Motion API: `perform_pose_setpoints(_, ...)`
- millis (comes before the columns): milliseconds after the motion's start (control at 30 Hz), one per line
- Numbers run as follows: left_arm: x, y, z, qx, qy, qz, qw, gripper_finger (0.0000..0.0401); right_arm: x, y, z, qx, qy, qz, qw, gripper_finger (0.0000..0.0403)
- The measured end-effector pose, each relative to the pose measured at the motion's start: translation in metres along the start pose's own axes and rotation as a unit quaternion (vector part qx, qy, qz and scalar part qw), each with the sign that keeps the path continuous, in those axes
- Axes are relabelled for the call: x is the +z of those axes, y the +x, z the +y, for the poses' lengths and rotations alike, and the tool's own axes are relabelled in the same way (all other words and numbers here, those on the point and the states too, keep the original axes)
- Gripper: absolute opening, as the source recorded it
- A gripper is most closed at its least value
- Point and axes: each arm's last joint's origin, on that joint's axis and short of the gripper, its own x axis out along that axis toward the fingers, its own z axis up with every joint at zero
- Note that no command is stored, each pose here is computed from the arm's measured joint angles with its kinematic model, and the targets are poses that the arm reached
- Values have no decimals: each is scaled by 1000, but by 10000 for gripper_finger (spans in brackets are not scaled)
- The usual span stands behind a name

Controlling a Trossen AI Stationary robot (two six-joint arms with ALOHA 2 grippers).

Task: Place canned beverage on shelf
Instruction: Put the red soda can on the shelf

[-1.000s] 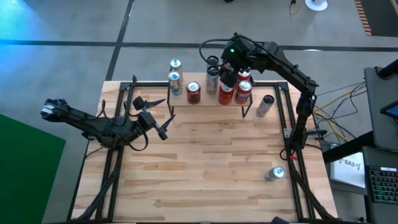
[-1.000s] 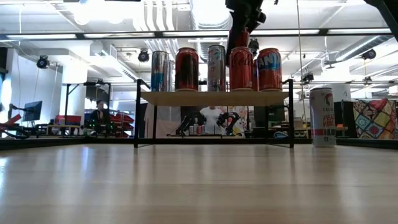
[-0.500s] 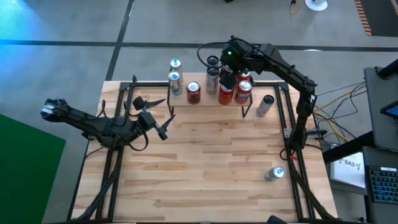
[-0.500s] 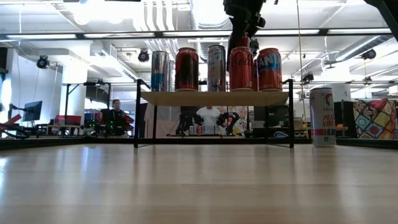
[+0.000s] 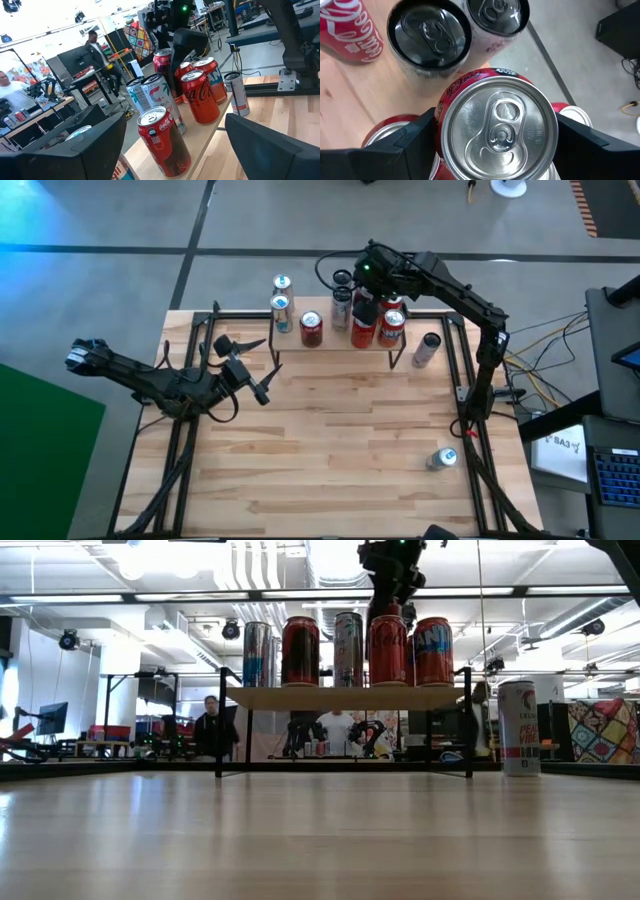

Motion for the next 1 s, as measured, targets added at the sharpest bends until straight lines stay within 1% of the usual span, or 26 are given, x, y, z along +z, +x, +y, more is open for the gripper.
perform_pose_setpoints(467,0,0,0,0,-1,0,1000,325,-1,7,2,5,-7,6,1000,297)
perform_pose_setpoints(667,-1,0,-2,-30,-10,-4,1000,325,0,11,4,5,-11,1,1000,297)
perform_pose_setpoints(1000,-3,0,-3,-33,-12,1,999,325,-3,23,8,18,-18,13,1000,297)
